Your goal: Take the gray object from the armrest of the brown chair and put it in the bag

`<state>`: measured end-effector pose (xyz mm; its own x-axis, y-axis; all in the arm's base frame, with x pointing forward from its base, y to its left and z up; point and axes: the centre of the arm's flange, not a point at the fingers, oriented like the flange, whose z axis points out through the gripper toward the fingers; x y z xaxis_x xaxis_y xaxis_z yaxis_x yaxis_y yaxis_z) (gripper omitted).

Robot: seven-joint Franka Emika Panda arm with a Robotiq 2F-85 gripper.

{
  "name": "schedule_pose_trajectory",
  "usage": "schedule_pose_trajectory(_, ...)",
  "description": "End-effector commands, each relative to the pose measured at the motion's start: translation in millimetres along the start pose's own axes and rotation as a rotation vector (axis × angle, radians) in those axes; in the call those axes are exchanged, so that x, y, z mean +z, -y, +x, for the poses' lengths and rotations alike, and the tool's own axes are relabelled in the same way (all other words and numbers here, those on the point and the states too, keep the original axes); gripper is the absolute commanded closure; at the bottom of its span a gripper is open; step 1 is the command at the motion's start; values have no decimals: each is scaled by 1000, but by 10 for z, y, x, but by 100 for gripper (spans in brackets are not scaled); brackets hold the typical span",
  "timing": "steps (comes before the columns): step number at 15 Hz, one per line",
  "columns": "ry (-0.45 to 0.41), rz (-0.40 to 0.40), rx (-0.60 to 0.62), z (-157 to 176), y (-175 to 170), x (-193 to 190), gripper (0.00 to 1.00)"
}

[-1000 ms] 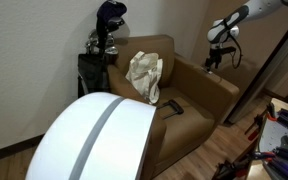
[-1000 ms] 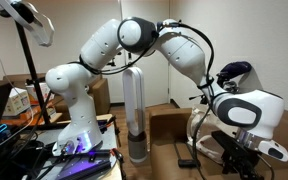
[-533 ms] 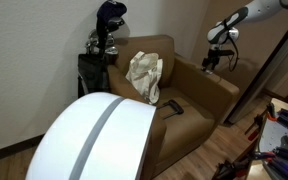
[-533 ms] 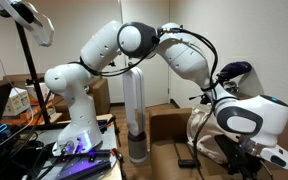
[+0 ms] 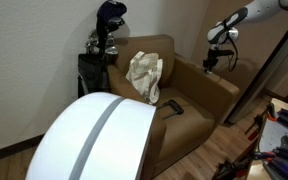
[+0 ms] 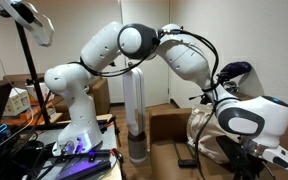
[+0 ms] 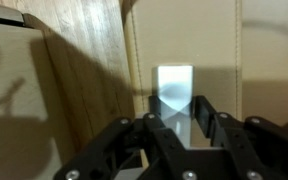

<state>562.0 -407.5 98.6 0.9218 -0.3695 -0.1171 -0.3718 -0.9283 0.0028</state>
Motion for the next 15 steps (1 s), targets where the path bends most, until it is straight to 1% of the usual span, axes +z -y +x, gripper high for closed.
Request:
schedule_pose_trajectory(1, -27, 10, -8, 56, -51, 41, 87)
schedule_pose_trajectory(2, -27, 10, -8, 58, -52, 39, 90)
schedule_pose_trajectory(3, -22, 5, -1, 61, -48, 26, 88)
schedule_pose_trajectory(6, -13, 8, -11, 37, -3, -76, 88)
schedule_pose_trajectory(8, -49, 2, -25, -2, 105, -280, 89)
schedule_pose_trajectory(11, -134, -1, -98, -93, 313, -891, 89)
schedule_pose_trajectory(13, -178, -36, -151, -173, 484, -1290, 89)
schedule_pose_trajectory(15, -219, -83, -218, -293, 737, -1637, 89)
